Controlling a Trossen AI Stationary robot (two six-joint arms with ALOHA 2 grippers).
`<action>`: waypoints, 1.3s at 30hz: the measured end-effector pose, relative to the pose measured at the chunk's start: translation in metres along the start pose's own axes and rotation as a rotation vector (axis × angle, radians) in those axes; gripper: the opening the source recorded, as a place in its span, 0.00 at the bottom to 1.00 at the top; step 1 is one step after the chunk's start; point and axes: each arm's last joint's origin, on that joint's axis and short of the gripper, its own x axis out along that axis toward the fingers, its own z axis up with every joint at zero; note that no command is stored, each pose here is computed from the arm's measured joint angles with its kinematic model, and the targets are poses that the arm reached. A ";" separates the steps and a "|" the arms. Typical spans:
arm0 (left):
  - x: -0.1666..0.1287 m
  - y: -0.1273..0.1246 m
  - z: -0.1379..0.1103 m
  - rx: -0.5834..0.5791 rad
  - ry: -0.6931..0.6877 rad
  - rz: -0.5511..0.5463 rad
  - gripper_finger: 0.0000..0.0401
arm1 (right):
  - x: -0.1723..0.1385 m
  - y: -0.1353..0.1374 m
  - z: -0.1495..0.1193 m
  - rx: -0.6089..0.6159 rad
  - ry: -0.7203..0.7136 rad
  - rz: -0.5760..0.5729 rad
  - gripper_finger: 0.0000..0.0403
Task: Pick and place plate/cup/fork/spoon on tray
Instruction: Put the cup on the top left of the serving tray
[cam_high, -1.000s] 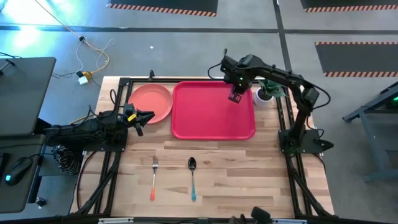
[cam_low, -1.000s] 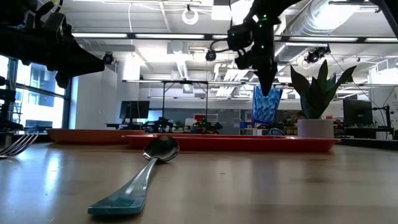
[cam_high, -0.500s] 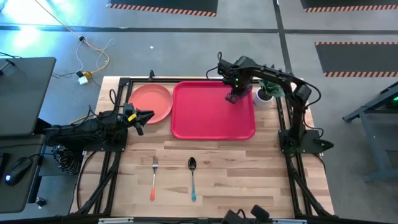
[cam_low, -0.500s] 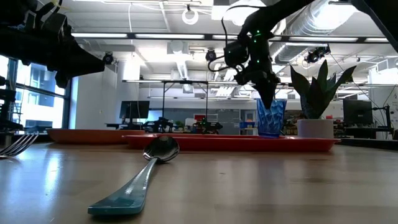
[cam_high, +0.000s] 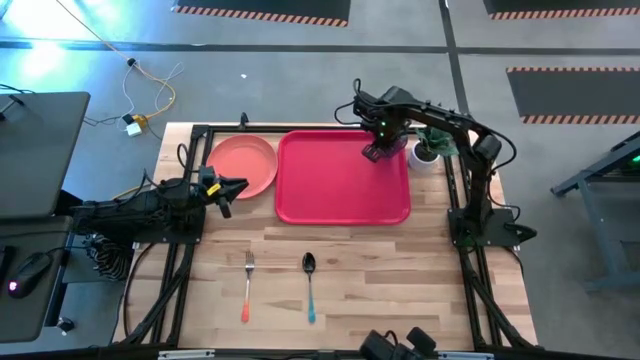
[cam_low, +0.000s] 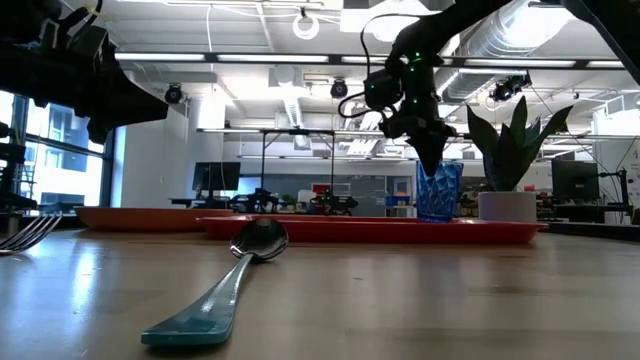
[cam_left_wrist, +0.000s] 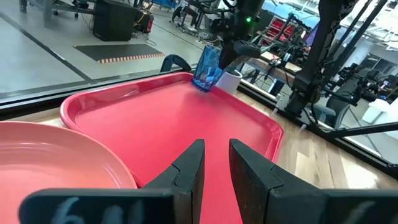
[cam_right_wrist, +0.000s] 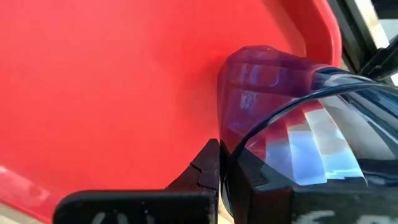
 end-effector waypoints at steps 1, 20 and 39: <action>0.000 0.000 0.000 0.000 0.000 0.000 0.16 | 0.000 0.000 0.000 -0.001 -0.003 0.001 0.00; 0.000 0.001 0.000 0.001 -0.007 0.026 0.16 | 0.008 0.000 0.000 -0.002 0.015 0.009 0.00; 0.000 0.001 0.000 0.001 -0.007 0.025 0.16 | 0.008 0.000 0.000 -0.025 0.012 0.018 0.08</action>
